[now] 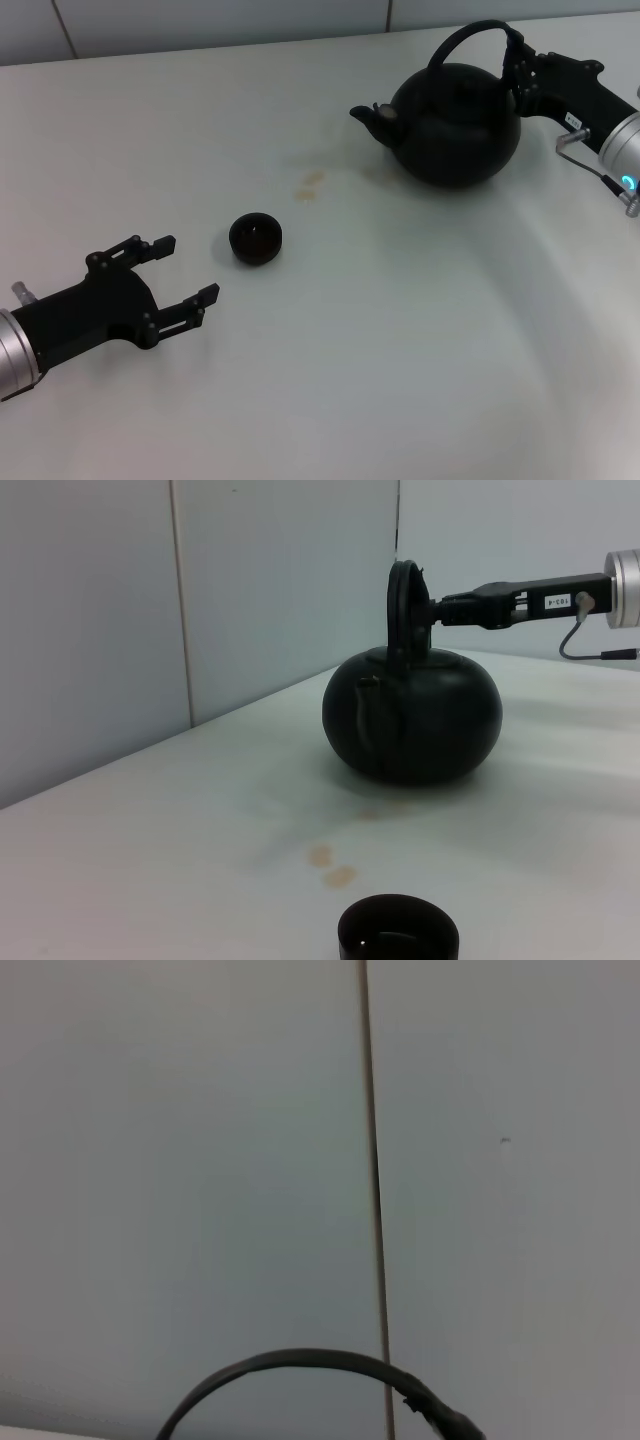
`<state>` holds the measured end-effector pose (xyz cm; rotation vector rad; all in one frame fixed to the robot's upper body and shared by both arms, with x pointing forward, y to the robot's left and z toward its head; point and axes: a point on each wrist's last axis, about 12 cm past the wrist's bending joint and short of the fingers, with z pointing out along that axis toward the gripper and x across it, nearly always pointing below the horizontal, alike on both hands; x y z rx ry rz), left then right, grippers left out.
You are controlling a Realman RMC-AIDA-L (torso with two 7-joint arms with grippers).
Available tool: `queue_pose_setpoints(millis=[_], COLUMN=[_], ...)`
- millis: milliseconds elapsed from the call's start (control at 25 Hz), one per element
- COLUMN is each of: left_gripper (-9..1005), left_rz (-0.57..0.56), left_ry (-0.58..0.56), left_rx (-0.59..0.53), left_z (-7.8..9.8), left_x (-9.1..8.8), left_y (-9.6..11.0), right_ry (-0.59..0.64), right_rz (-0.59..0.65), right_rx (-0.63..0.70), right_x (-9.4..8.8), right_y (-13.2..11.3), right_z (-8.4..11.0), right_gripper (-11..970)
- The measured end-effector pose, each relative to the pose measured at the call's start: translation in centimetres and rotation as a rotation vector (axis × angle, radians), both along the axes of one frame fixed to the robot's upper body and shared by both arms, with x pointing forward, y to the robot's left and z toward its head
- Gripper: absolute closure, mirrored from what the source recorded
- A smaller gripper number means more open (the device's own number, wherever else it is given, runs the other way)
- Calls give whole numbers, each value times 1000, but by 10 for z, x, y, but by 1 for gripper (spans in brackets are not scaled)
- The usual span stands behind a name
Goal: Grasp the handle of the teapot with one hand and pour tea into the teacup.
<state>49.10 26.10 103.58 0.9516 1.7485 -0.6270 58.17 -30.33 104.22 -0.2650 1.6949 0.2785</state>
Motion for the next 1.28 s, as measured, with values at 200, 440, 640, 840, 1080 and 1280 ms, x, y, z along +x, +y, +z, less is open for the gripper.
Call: queue_pose_setpoints(millis=[200, 440, 640, 840, 1080, 1280], left_gripper=[194, 194, 194, 194, 194, 194], left_rz=[-6, -11, -14, -13, -8, -9], left_ry=[-2, -3, -2, 1, 0, 1], left_rx=[-4, -8, -11, -11, -14, -15], left_z=[1, 2, 2, 2, 3, 3], left_x=[1, 2, 1, -1, -1, -1], left_y=[-1, -2, -2, -1, 2, 2], right_ry=[3, 1, -21, -88, -158, -60], right_rz=[-1, -3, 4, 29, 182, 538], right_rx=[0, 19, 48, 129, 188, 81], right_x=[-1, -7, -20, -49, -75, -74], right_y=[1, 0, -4, -15, -8, 26], right_z=[-2, -5, -7, -7, -1, 0], right_gripper=[887, 887, 781, 577, 254, 200])
